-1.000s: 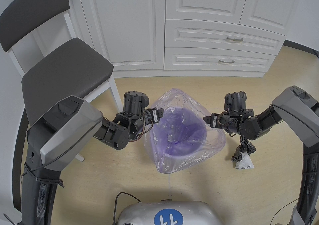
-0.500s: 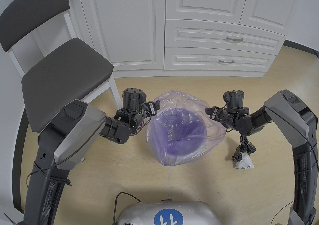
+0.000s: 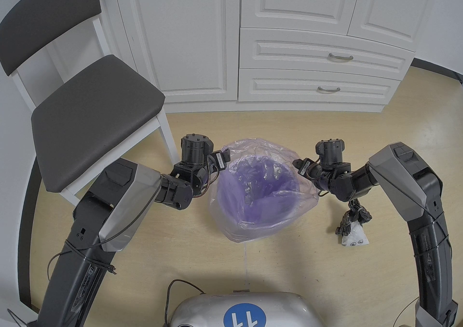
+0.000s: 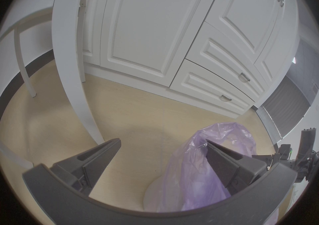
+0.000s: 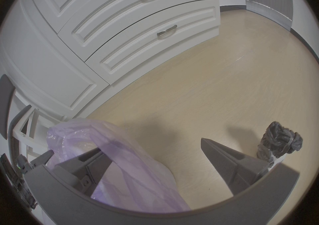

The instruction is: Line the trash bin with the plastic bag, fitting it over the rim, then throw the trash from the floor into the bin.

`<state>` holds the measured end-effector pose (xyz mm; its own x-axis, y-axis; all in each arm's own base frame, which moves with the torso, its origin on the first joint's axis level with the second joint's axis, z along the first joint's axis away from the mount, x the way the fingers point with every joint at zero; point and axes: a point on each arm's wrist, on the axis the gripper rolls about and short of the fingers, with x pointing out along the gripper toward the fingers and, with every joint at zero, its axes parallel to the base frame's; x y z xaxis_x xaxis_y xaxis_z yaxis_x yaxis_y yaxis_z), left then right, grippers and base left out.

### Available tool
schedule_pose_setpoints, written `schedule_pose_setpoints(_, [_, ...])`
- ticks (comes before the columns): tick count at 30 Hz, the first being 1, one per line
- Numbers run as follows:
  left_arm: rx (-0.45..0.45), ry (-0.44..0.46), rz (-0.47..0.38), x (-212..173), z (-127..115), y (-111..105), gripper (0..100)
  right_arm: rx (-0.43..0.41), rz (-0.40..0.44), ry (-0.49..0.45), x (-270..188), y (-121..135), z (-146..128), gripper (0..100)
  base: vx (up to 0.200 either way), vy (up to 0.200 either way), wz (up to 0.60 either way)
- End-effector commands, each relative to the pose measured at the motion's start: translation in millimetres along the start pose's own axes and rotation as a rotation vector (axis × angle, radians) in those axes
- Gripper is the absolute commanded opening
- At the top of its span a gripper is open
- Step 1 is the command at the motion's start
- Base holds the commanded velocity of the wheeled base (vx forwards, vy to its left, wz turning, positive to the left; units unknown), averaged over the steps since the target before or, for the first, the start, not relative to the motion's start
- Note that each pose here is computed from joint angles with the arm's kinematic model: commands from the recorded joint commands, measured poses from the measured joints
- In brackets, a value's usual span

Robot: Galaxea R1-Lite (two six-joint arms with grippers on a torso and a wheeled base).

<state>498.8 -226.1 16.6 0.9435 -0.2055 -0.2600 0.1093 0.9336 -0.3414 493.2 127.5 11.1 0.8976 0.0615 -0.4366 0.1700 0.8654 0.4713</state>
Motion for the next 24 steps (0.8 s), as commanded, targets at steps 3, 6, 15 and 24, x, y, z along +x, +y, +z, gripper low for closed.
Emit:
schedule_pose_setpoints(3, [0.006,0.034,0.066,17.1,-20.4,18.2,100,0.009,-0.025,0.032,12.8,-5.6,-10.1,100,0.0,0.0,0.0])
schedule_pose_setpoints(6, [0.014,0.053,0.089,18.7,-27.6,22.3,100,0.017,-0.04,0.047,16.4,-6.4,-10.9,100,0.0,0.0,0.0])
schedule_pose_setpoints(15, [0.015,0.052,0.146,18.7,-20.8,31.5,100,0.015,-0.064,0.066,13.1,-9.2,-5.6,100,0.0,0.0,0.0])
schedule_pose_setpoints(24, [0.037,0.026,0.155,-11.6,23.4,23.0,100,-0.072,-0.043,0.045,-31.6,5.5,26.8,100,0.0,0.0,0.0])
